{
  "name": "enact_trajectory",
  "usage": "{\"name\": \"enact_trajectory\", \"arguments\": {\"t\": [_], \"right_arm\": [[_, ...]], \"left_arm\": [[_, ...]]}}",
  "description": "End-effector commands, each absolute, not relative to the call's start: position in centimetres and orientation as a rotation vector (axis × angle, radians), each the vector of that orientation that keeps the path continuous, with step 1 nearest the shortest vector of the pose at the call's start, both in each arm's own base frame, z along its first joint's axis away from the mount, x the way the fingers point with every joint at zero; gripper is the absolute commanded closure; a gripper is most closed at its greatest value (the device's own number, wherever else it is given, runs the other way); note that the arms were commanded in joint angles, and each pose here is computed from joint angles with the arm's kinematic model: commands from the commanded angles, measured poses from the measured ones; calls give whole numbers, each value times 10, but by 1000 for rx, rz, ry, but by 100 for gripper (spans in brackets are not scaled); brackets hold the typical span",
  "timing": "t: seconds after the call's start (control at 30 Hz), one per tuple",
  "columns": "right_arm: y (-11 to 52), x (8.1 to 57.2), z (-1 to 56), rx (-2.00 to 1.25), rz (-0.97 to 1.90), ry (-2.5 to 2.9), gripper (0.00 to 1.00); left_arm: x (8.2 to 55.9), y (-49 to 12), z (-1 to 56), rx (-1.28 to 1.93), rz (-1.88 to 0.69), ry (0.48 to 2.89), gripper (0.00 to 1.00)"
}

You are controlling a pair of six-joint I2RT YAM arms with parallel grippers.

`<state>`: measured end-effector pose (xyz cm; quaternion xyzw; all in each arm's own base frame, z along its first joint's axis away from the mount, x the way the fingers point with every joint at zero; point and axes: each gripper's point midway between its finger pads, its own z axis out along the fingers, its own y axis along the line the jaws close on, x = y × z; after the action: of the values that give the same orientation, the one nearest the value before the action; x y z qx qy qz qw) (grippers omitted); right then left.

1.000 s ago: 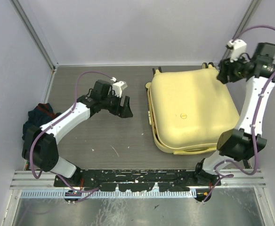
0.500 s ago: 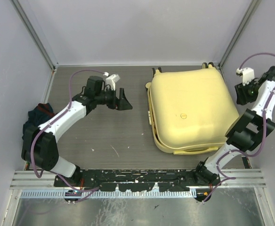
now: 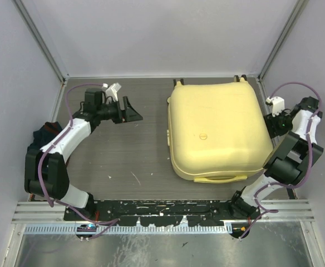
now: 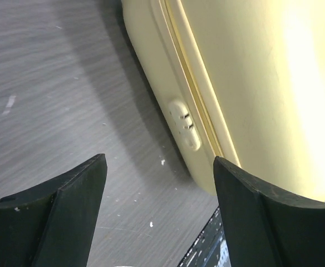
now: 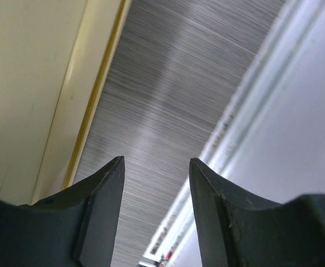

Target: Pack the luggage

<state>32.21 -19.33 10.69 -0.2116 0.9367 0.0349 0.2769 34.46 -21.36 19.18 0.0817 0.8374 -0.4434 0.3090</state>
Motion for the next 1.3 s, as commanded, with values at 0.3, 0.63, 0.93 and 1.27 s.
{"name": "enact_trajectory", "arguments": {"t": [0.3, 0.63, 0.93, 1.27], "right_arm": [[70, 290, 128, -978, 645, 2280, 42], [203, 276, 145, -1096, 811, 2074, 38], [260, 255, 173, -1136, 913, 1944, 34], [279, 271, 184, -970, 1002, 1926, 32]], "left_arm": [[394, -70, 213, -111, -767, 2281, 22], [354, 20, 211, -405, -569, 2336, 17], [288, 86, 190, -754, -258, 2393, 20], [229, 66, 149, -1022, -302, 2512, 30]]}}
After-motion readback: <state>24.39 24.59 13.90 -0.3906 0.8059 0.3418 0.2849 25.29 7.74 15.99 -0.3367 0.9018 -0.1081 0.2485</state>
